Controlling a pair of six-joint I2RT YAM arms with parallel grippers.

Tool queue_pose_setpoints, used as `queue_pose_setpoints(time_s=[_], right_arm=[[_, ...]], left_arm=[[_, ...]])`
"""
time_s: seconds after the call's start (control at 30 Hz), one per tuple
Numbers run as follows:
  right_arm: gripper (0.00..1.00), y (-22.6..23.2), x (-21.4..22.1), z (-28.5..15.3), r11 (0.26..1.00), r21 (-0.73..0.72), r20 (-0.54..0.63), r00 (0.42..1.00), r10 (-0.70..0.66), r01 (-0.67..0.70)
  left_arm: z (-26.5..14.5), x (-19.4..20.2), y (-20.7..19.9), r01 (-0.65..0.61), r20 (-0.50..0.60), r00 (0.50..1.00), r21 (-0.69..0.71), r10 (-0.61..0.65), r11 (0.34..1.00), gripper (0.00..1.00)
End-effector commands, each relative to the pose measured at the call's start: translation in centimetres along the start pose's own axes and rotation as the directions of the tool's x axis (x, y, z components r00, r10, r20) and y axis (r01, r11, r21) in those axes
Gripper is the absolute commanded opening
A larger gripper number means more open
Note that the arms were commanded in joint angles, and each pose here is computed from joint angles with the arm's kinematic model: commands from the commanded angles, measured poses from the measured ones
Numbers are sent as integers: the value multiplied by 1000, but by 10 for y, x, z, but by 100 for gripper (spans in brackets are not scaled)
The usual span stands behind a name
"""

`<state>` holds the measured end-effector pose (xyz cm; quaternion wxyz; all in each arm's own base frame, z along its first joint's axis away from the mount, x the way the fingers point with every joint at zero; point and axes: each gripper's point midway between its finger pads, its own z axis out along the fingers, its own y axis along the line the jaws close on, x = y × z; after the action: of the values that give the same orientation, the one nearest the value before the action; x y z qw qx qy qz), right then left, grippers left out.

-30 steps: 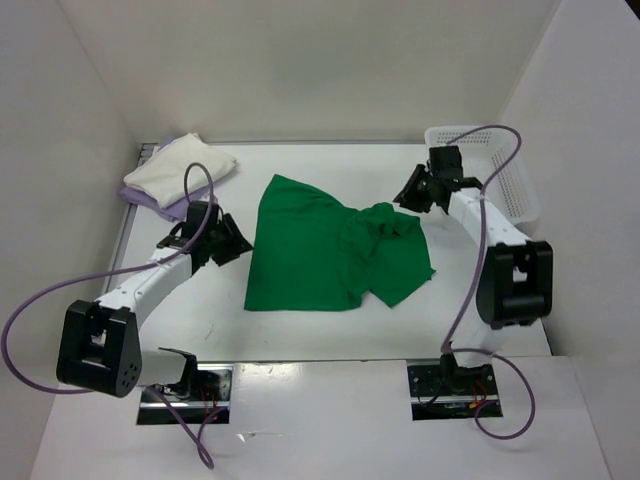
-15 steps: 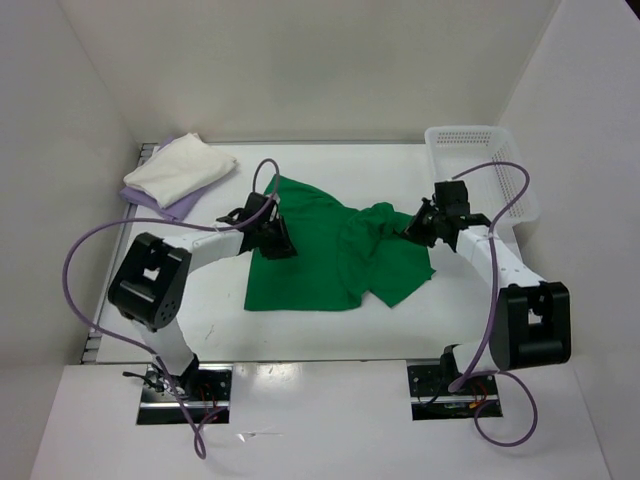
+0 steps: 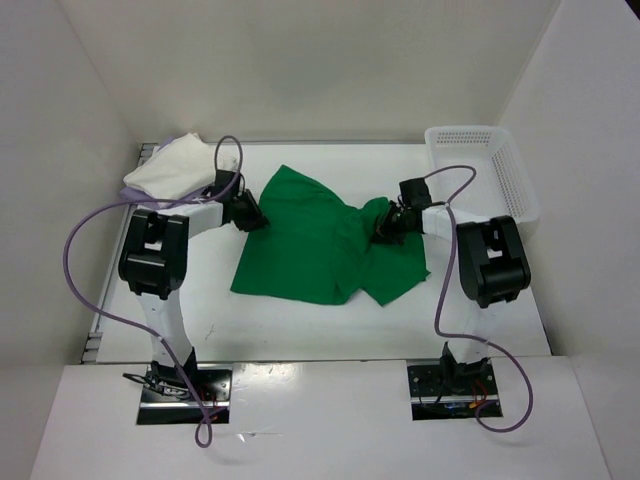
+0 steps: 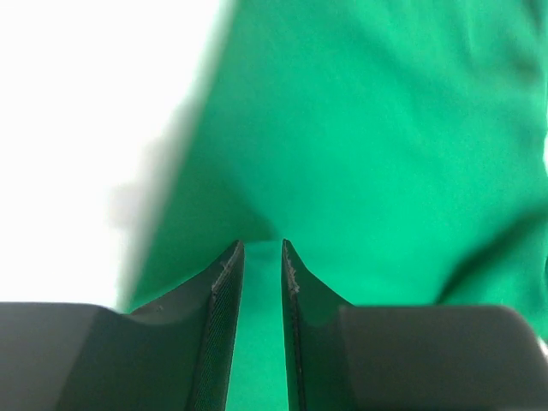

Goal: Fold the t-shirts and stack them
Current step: Flatten out the tshirt

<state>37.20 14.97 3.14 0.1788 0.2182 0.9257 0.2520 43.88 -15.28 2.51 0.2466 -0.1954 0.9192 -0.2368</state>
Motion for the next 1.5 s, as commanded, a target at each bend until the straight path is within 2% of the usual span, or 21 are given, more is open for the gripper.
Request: queue_pose_setpoints(time_s=[0.0, 0.13, 0.2, 0.27, 0.37, 0.43, 0.47, 0.53, 0.57, 0.6, 0.67, 0.7, 0.73, 0.8, 0.83, 0.93, 0.97, 1.07, 1.23, 1.4, 1.47], right_arm=[[0, 35, -39, 14, 995, -101, 84, 996, -9, 17], [0, 39, -58, 50, 997, -75, 74, 997, -9, 15], [0, 53, -78, 55, 997, -78, 97, 995, -13, 21], [0, 70, -97, 61, 994, -110, 114, 993, -10, 23], [0, 94, -113, 48, 988, -152, 137, 990, 17, 4], [0, 104, -116, 34, 986, -165, 146, 989, 25, -1], [4, 103, -114, 29, 986, -166, 147, 989, 25, 0], [15, 115, -115, -1, 981, -192, 188, 982, 17, 20], [24, 106, -104, -3, 983, -181, 177, 984, 20, 13], [28, 116, -104, -28, 977, -209, 208, 978, 12, 32], [33, 104, -85, -36, 978, -203, 193, 981, 2, 38], [33, 112, -85, -57, 971, -226, 226, 974, -20, 72], [33, 102, -74, -57, 975, -213, 211, 977, -17, 63], [34, 103, -69, -78, 970, -225, 245, 969, -32, 89], [35, 94, -60, -77, 973, -212, 235, 971, -40, 92], [35, 90, -41, -89, 968, -222, 232, 971, -60, 113], [36, 88, -38, -91, 969, -222, 231, 971, -60, 112], [36, 81, -28, -98, 969, -218, 230, 971, -68, 120], [36, 75, -19, -112, 968, -214, 247, 966, -78, 133], [36, 67, -8, -111, 968, -220, 230, 971, -69, 121], [36, 67, -7, -112, 967, -224, 236, 969, -70, 124]], left_arm=[[7, -35, 16, 16, 70, 997, -46, -12, 999, 32], [17, -57, 10, 20, 89, 996, -39, -17, 999, 32], [14, -79, -9, -2, 120, 993, -3, 2, 1000, 33], [13, -90, -10, -2, 122, 993, -11, 3, 1000, 33], [-4, -103, -24, -25, 141, 990, 20, 22, 999, 33], [-28, -111, -31, -38, 170, 985, 42, 30, 998, 30], [-38, -111, -25, -28, 177, 984, 37, 20, 999, 25], [-61, -85, -7, -11, 170, 985, 23, 7, 1000, 12], [-68, -78, 6, 5, 176, 984, -6, -3, 1000, 7], [-83, -53, 20, 23, 170, 985, -33, -17, 999, 0], [-97, -29, 33, 49, 169, 985, -46, -41, 998, 0], [-108, -6, 41, 86, 150, 986, -45, -79, 995, 0], [-113, 6, 41, 107, 133, 986, -27, -102, 994, 0], [-128, 25, 43, 154, 128, 980, -8, -151, 988, 11], [-131, 36, 44, 211, 115, 971, 4, -210, 977, 30], [-141, 64, 60, 314, 119, 943, -18, -310, 949, 60], [-143, 75, 68, 341, 123, 934, -25, -336, 940, 74], [-135, 90, 75, 415, 95, 907, -29, -411, 909, 74], [-125, 118, 95, 498, 68, 867, -67, -494, 865, 59], [-115, 122, 90, 537, 73, 843, -42, -533, 843, 56], [-112, 121, 95, 579, 101, 813, -38, -573, 815, 53]])
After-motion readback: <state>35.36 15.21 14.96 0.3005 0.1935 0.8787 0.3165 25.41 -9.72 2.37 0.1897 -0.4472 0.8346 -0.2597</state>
